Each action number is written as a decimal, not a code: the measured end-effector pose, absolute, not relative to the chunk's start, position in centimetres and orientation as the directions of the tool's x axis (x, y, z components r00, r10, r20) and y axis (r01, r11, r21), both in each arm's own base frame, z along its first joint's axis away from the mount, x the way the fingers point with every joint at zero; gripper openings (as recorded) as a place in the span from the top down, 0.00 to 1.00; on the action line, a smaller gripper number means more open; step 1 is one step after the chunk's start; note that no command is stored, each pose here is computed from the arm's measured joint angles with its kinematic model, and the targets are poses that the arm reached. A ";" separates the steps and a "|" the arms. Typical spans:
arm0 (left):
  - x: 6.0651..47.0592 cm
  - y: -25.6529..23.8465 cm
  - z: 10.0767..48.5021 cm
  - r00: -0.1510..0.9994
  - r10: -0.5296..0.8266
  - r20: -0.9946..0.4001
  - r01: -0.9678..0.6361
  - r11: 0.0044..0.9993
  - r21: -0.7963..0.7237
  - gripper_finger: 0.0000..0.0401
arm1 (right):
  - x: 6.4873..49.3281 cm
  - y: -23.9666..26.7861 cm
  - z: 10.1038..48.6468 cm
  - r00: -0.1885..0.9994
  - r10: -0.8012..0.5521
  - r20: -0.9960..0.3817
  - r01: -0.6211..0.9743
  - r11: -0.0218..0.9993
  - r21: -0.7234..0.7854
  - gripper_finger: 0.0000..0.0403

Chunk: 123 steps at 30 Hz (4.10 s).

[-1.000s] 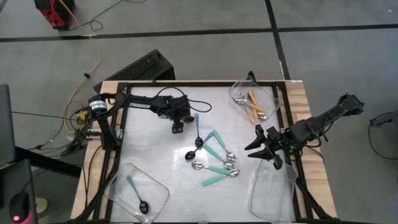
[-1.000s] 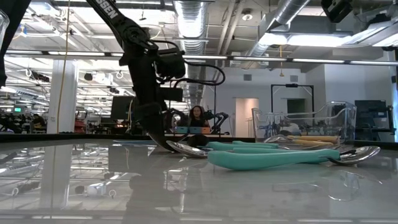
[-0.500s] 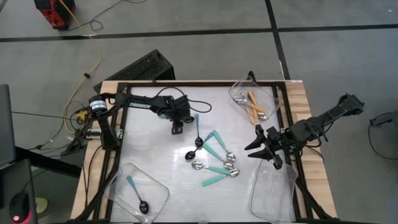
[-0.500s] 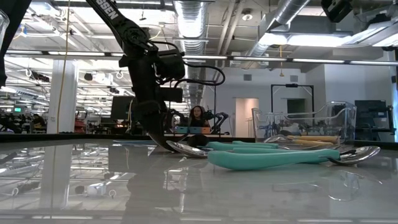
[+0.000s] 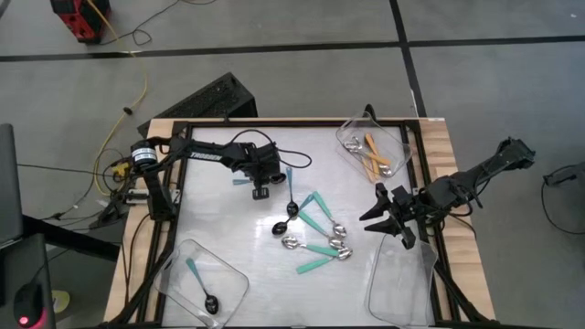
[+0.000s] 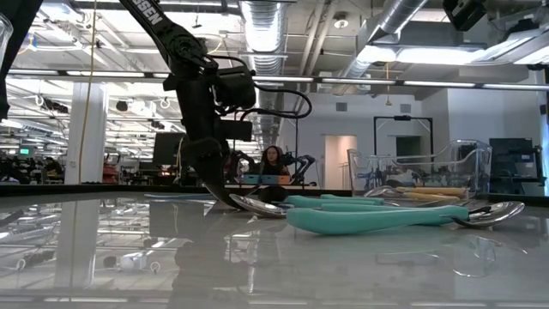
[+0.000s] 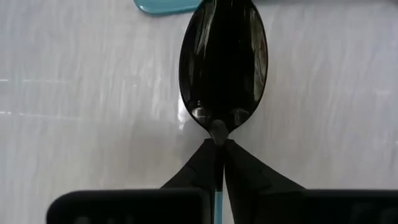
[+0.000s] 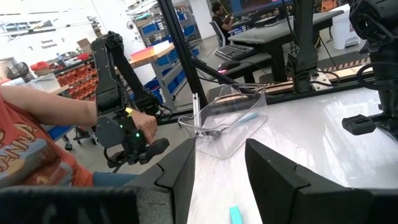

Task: Sort silverware by color (type)
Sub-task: Put the blue spoon into the bottom left transparent bin

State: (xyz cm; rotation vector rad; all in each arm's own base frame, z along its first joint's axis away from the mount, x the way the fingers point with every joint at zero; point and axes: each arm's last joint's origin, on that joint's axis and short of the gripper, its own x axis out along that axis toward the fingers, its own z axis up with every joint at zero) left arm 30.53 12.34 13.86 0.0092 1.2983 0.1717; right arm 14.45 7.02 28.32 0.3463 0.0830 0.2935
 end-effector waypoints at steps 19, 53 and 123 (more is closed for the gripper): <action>31.5 11.1 20.3 0.503 0.223 -0.835 -0.224 0.967 0.123 1.00 | 14.6 7.1 28.2 0.955 0.296 -0.036 -0.266 0.900 0.344 0.59; 20.9 -3.4 36.2 0.990 0.040 -0.134 -0.030 0.997 0.070 1.00 | 24.4 8.8 27.7 0.996 0.063 -0.067 -0.058 0.996 0.074 0.35; 19.3 -4.7 30.7 0.984 -0.007 0.178 -0.011 0.995 0.097 1.00 | 42.4 6.3 31.5 0.999 -0.028 0.044 0.029 0.999 -0.034 0.45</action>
